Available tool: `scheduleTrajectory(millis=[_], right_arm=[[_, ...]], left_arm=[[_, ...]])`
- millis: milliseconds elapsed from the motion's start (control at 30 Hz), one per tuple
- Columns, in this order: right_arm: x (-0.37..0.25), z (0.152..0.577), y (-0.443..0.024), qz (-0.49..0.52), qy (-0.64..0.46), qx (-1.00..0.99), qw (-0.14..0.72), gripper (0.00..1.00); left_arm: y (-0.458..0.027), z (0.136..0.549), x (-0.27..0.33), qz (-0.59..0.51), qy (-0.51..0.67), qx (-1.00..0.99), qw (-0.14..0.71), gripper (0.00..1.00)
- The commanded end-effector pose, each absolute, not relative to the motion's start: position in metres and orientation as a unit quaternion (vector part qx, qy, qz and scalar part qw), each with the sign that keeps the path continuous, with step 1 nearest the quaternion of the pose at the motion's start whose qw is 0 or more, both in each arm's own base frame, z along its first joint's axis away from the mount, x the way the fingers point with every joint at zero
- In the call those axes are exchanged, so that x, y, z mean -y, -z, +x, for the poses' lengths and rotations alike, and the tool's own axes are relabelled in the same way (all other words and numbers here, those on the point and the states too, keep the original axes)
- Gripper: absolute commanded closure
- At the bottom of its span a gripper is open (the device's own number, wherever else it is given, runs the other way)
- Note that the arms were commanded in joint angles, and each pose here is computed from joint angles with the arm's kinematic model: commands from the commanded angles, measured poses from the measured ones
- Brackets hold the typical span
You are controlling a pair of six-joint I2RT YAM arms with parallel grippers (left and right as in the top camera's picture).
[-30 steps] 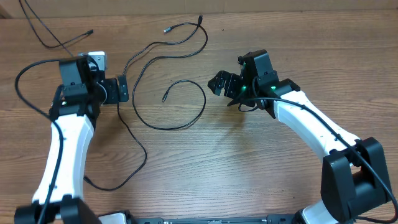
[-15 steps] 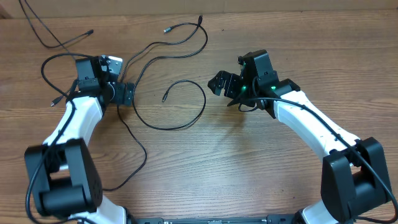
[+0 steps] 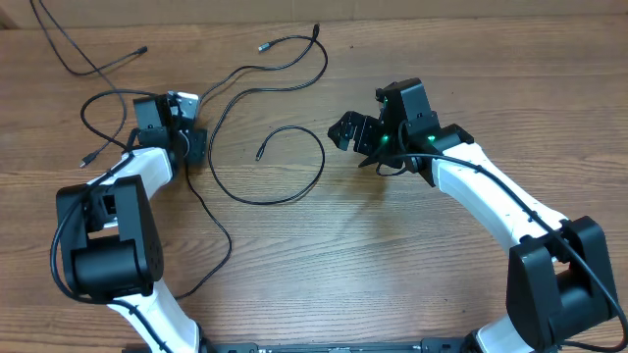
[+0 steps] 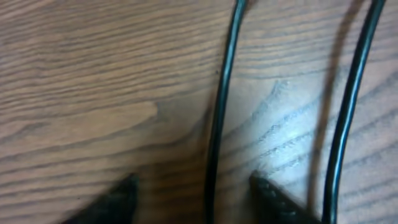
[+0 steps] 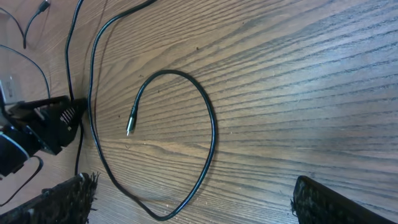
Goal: Untangle cables
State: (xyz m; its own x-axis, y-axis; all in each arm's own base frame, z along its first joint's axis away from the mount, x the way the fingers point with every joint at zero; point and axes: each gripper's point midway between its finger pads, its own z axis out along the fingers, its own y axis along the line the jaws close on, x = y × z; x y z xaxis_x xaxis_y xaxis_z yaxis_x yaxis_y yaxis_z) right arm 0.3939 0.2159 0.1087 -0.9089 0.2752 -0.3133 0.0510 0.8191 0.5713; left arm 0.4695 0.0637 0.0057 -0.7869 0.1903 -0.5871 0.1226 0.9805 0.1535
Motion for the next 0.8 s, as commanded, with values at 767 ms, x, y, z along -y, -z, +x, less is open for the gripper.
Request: scheduleTrajectory(millis=[767], right_arm=[[-0.216, 0.392, -0.116, 0.083, -0.287, -0.933, 0.203, 0.00]], left_arm=[[-0.369, 0.440, -0.087, -0.034, -0.067, -0.889, 0.452, 0.96]])
